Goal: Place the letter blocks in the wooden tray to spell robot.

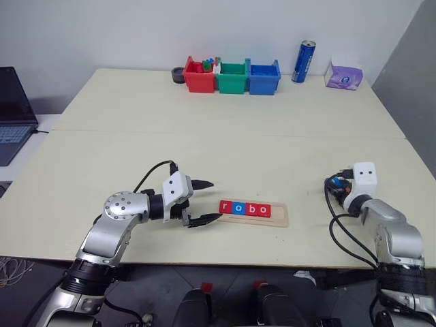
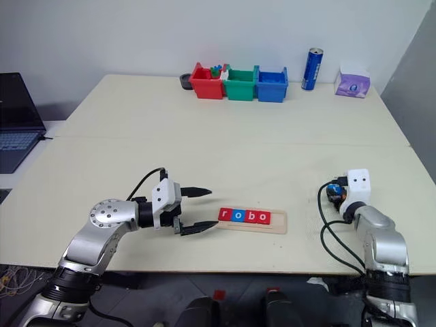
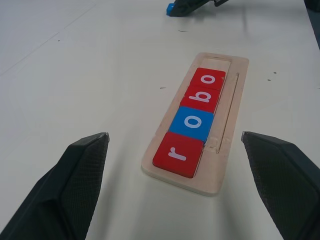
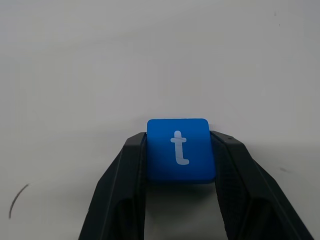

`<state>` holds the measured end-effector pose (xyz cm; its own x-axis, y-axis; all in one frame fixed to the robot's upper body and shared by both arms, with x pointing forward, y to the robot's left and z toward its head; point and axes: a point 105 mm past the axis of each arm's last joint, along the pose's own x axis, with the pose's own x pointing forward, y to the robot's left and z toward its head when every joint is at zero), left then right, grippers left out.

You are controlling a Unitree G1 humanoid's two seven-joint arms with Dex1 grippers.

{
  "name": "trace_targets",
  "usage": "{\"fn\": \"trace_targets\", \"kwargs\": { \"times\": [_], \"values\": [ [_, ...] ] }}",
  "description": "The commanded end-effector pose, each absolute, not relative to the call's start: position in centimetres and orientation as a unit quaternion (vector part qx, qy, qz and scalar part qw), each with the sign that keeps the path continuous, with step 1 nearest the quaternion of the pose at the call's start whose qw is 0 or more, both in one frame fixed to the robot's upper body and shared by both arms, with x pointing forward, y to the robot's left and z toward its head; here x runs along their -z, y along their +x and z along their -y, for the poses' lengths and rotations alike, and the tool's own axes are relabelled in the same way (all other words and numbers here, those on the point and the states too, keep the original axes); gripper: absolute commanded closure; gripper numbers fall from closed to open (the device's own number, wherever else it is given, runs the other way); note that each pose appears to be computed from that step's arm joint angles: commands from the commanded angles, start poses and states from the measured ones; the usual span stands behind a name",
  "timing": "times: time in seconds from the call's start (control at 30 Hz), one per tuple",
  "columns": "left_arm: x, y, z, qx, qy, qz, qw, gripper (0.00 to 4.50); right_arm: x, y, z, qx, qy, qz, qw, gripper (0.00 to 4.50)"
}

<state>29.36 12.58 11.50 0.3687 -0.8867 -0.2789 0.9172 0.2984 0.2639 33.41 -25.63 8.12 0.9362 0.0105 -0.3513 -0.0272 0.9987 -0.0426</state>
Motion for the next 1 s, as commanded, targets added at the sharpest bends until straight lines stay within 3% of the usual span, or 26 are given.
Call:
{"fn": "trace_targets", "kwargs": {
  "times": [0.03, 0.27, 0.5, 0.63, 0.8, 1.0],
  "values": [
    [-12.0, 29.1, -12.5, 0.564, 0.199, -0.025, 0.801, 0.0, -8.2, 30.7, 25.1, 0.013, -0.002, -0.186, 0.982, 3.05],
    [-12.0, 29.1, -12.4, 0.568, 0.198, -0.025, 0.798, 0.0, -7.5, 26.3, 20.1, -0.02, 0.031, -0.201, 0.979, 3.05],
    [-12.1, 29.2, -12.1, 0.574, 0.198, -0.023, 0.794, 0.0, -5.9, 26.1, 18.5, 0.008, 0.068, -0.217, 0.974, 3.05],
    [-12.2, 29.2, -12.0, 0.574, 0.199, -0.022, 0.794, 0.0, -6.1, 26.7, 18.6, 0.027, 0.094, -0.204, 0.974, 1.67],
    [-12.1, 29.1, -12.2, 0.57, 0.199, -0.024, 0.797, 0.0, -9.0, 27.4, 18.5, 0.013, 0.074, -0.147, 0.986, 0.02],
    [-11.9, 29.1, -12.3, 0.566, 0.198, -0.026, 0.8, 0.0, -11.8, 27.8, 19.9, -0.097, -0.044, -0.125, 0.986, 0.02]
  ]
}}
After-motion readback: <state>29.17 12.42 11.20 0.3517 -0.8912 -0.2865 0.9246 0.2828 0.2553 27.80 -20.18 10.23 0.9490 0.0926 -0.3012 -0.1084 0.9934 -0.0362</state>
